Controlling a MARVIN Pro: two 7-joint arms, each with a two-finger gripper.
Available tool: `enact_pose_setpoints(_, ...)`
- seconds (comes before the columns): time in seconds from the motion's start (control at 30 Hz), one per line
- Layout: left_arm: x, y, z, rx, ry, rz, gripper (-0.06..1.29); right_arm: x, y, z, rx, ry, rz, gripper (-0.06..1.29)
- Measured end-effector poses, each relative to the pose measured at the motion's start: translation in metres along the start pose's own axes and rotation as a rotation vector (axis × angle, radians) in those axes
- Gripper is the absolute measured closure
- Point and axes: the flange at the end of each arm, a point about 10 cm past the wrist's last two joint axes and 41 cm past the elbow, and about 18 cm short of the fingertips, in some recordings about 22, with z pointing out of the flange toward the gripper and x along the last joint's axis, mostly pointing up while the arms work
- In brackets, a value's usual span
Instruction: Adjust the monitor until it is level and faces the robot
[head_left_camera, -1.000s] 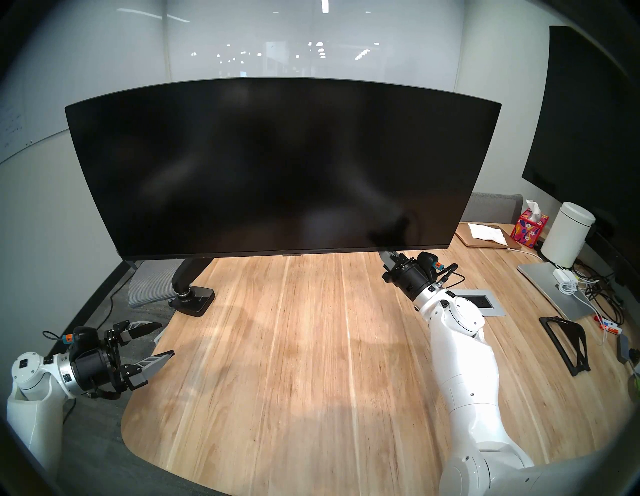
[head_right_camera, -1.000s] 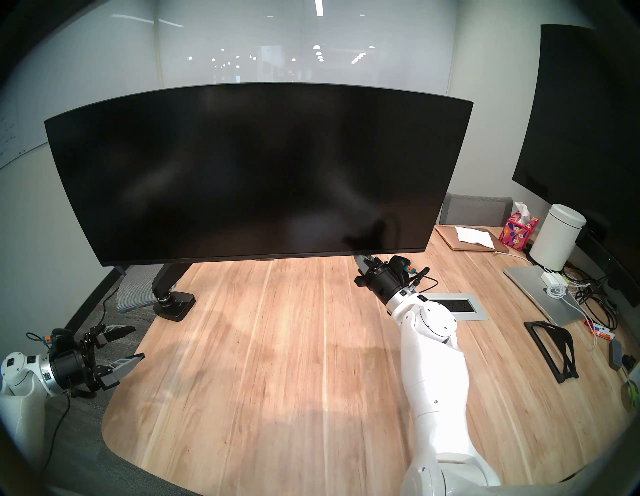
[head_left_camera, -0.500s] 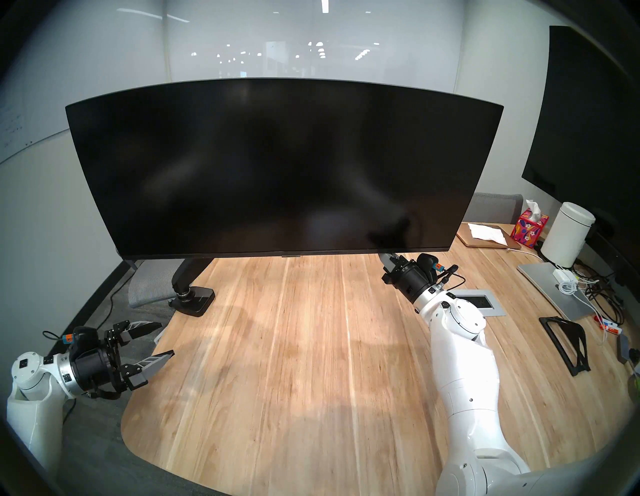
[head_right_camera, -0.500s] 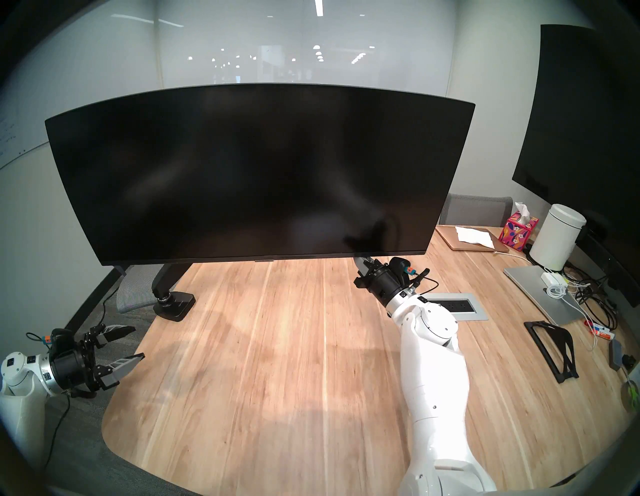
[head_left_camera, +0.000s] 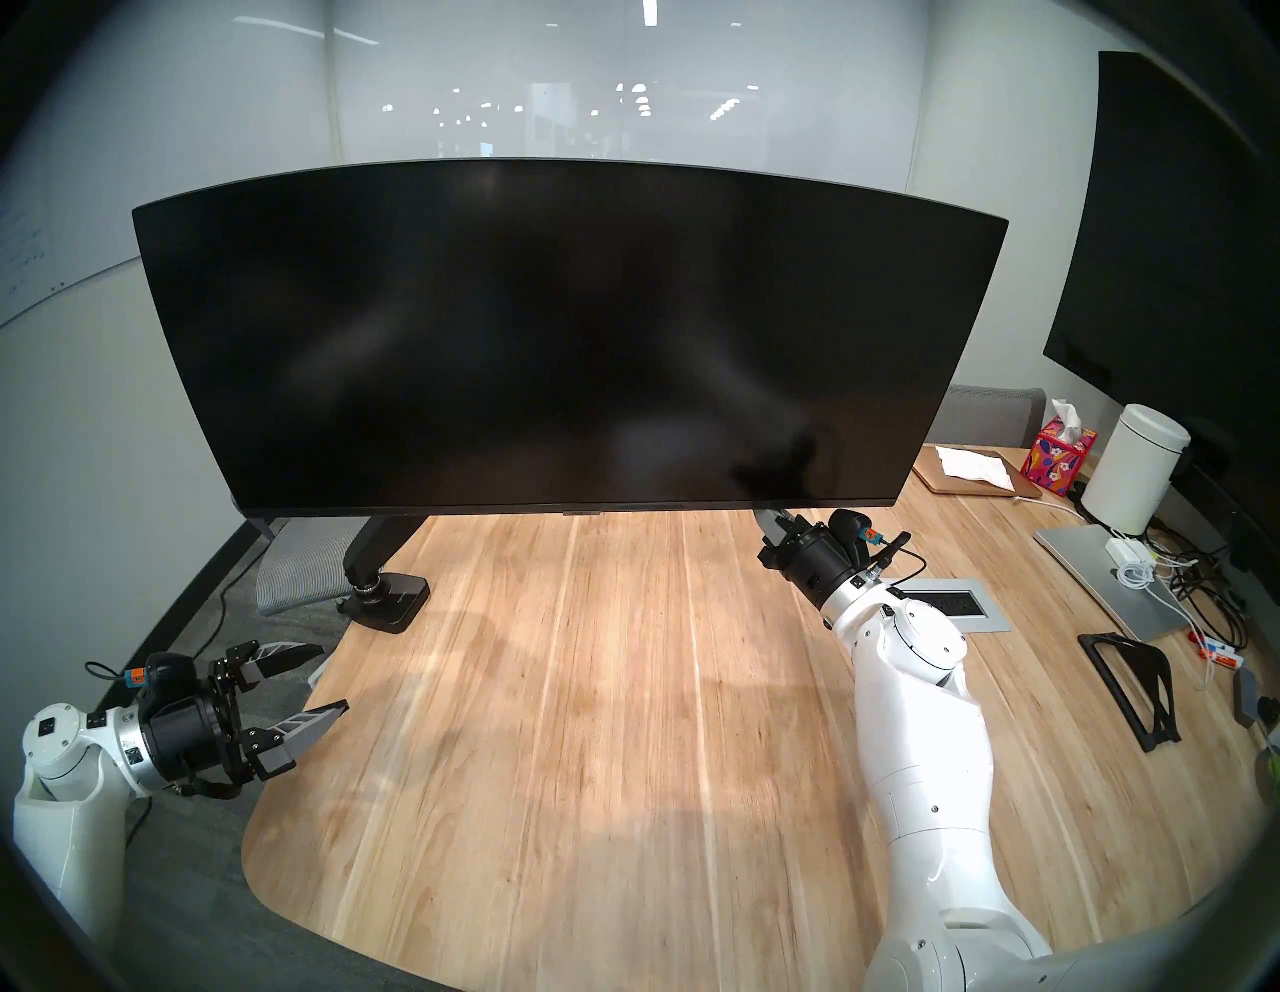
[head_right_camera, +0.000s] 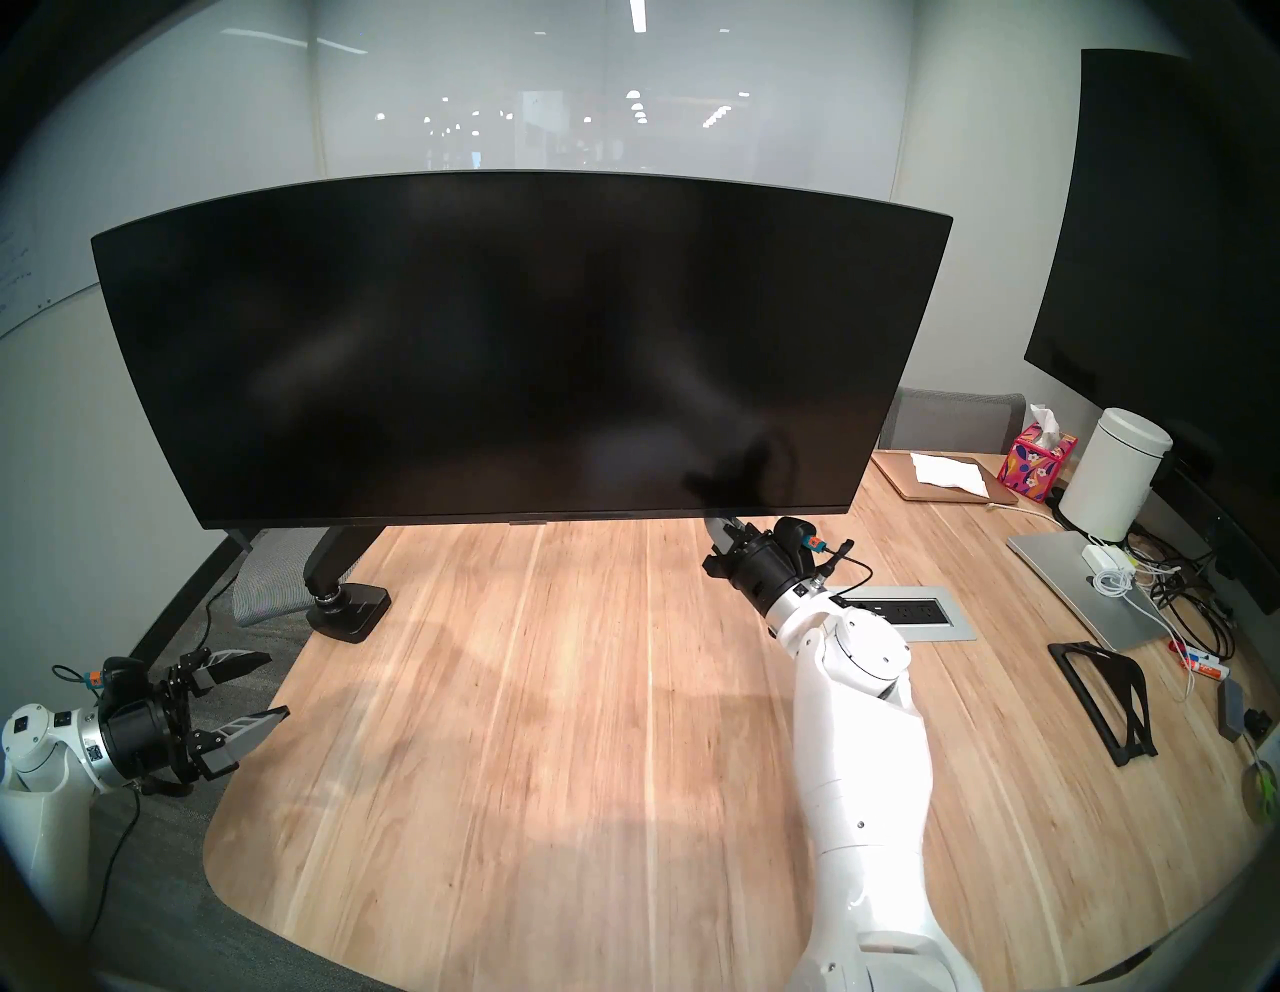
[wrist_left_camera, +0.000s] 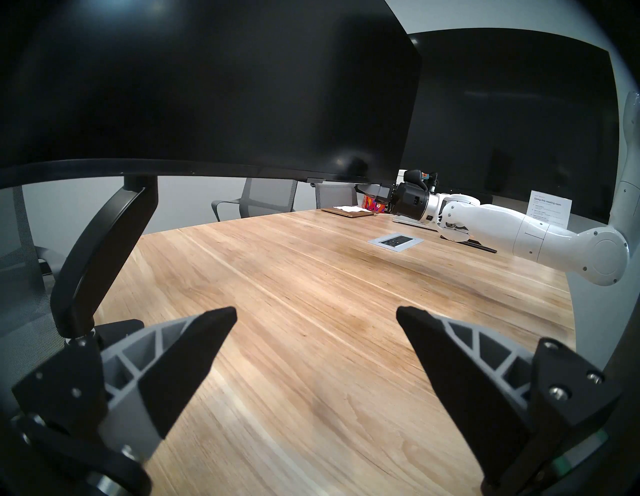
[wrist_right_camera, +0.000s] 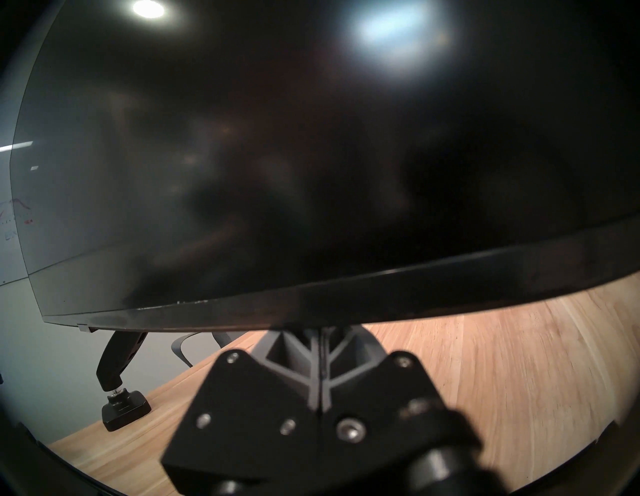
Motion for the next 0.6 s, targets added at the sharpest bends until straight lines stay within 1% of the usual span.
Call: enact_pose_setpoints(0.6,0.0,0.0,0.0,0.0,0.0,0.0,-0.04,-0.0028,-0.0037,0.0032,-0.003,-0.016,0.002,1.25)
